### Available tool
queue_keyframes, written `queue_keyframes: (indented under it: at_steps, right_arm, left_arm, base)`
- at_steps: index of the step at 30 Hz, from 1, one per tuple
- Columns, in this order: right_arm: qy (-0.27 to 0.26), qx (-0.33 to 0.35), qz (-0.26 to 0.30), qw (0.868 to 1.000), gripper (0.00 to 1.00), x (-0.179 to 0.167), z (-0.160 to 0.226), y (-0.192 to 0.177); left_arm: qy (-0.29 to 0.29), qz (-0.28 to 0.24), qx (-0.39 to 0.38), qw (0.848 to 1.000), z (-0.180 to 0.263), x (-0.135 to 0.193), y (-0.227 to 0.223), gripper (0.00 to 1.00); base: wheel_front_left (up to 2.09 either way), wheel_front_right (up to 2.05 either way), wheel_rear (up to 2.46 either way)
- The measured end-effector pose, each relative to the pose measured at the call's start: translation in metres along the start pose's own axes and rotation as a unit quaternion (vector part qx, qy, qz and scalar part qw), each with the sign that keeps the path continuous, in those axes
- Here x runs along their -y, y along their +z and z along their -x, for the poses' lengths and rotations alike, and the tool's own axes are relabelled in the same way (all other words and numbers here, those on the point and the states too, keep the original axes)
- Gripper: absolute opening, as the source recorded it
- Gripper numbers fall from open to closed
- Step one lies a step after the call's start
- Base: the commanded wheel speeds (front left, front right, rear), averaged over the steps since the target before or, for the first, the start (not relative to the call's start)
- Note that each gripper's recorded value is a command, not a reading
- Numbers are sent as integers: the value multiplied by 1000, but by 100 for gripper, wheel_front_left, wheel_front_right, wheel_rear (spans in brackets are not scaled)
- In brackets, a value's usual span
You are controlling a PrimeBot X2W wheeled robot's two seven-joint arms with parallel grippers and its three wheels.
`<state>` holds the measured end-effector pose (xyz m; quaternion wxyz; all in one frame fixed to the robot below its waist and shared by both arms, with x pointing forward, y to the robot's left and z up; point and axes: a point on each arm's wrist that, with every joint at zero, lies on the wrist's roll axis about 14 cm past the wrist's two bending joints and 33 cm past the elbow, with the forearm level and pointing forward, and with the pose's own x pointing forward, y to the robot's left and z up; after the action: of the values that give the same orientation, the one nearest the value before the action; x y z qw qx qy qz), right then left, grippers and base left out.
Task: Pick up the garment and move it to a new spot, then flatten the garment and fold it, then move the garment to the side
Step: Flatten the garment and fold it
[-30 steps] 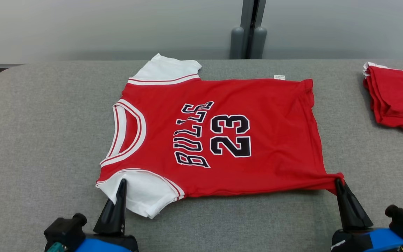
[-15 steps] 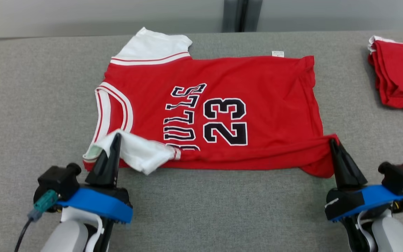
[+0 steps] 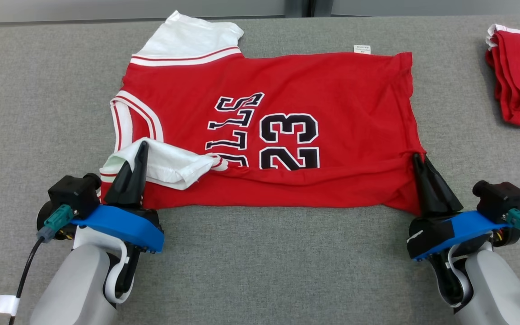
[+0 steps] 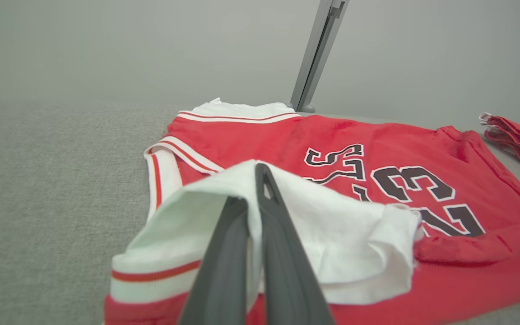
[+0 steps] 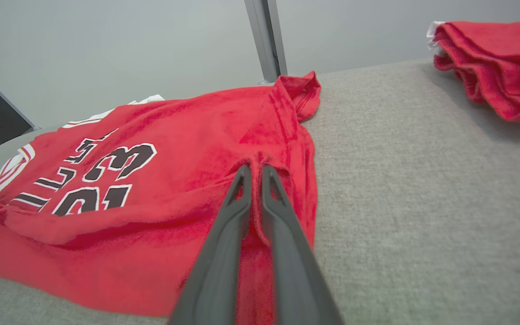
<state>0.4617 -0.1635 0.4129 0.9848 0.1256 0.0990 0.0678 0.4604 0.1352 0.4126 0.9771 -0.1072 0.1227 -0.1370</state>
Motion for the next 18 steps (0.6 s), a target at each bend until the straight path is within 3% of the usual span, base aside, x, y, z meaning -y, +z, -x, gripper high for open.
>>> queue_keyframes:
  at_steps: [1,2,3,9,18]
  right_arm:
    - [2,0,2,1000,100,-1,0,-1]
    - [3,0,7,1000,100,0,0,0]
    - [3,3,11,1000,100,1,0,1]
    - [-4,8,26,1000,100,8,14,4]
    - [-11,-16,37,999,100,10,42,-12]
  left_arm:
    - [2,-2,1,1000,-1,-1,0,50]
    - [3,-3,2,1000,-2,-2,0,92]
    - [6,-4,8,1000,-1,-2,2,100]
    - [27,5,32,999,10,-9,13,100]
    - [76,15,6,997,54,-28,-13,100]
  base:
    - [0,0,0]
    - [0,0,0]
    - [0,0,0]
    - [0,0,0]
    - [0,0,0]
